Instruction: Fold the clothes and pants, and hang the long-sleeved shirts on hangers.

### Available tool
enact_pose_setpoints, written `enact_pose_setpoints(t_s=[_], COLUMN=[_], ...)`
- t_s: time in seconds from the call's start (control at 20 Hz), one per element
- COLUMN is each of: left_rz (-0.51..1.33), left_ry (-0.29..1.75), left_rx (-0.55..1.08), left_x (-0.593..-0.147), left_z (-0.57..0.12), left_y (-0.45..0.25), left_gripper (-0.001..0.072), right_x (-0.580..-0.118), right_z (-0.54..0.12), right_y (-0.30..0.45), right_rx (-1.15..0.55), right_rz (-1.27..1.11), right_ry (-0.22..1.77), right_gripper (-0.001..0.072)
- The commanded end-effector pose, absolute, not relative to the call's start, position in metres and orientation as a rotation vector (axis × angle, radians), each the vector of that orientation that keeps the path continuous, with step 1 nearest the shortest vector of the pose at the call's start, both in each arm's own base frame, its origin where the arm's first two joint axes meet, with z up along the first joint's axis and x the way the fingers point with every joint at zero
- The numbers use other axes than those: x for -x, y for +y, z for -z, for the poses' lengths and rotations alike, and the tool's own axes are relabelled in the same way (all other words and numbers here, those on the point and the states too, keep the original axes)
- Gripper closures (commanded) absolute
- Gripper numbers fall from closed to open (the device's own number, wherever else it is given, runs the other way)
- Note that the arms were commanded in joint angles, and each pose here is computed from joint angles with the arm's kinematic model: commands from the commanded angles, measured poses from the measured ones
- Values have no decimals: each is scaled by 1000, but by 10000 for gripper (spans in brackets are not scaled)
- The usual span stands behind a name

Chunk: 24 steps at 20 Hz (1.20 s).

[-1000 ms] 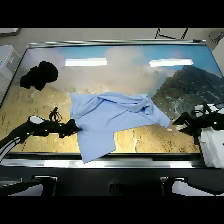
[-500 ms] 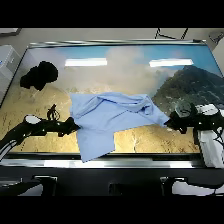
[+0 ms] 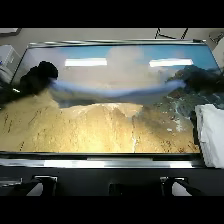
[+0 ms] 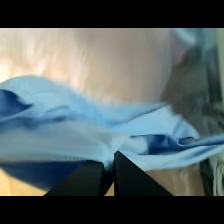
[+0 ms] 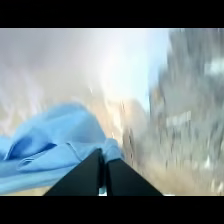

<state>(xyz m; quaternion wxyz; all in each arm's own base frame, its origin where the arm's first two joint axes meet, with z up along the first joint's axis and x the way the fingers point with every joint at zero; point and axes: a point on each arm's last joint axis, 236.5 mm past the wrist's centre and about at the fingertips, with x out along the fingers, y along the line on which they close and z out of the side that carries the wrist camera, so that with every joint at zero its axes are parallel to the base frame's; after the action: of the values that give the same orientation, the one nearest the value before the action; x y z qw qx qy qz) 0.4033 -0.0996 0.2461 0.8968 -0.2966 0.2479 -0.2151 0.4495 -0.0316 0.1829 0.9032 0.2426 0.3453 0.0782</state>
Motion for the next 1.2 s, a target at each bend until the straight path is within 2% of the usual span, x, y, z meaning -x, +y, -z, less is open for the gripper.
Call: enact_pose_setpoints(t_s=[0.0, 0.1, 0.25, 0.4, 0.55, 0.7, 0.8, 0.9, 1.05, 1.15], left_rz=[409, 365, 381, 382, 360, 306, 266, 274, 295, 308], left_ry=[-110, -296, -425, -524, -574, -421, -198, 76, 490, 697], left_rx=[382, 252, 203, 228, 224, 238, 225, 258, 395, 439], left_x=[-322, -258, -191, -153, -142, -178, -226, -282, -360, -395], left_z=[-489, -557, -592, -612, -620, -590, -540, -465, -319, -220], left_y=[-64, -61, -77, -79, -75, -65, -55, -51, -47, -55], left_gripper=[681, 681, 681, 681, 682, 682, 681, 680, 680, 679], right_x=[-392, -322, -243, -186, -166, -184, -220, -275, -357, -400], right_z=[-422, -492, -528, -563, -571, -550, -506, -427, -283, -186], right_y=[-40, -33, -7, 10, 11, -3, -23, -42, -51, -50], right_rx=[-224, -179, -216, -193, -162, -140, -138, -200, -363, -470], right_rz=[-72, -3, -5, -14, 11, 62, 113, 129, 58, 23], right_ry=[119, -58, -174, -334, -380, -284, -89, 234, 723, 957], right_gripper=[669, 669, 669, 669, 670, 670, 670, 670, 670, 670])
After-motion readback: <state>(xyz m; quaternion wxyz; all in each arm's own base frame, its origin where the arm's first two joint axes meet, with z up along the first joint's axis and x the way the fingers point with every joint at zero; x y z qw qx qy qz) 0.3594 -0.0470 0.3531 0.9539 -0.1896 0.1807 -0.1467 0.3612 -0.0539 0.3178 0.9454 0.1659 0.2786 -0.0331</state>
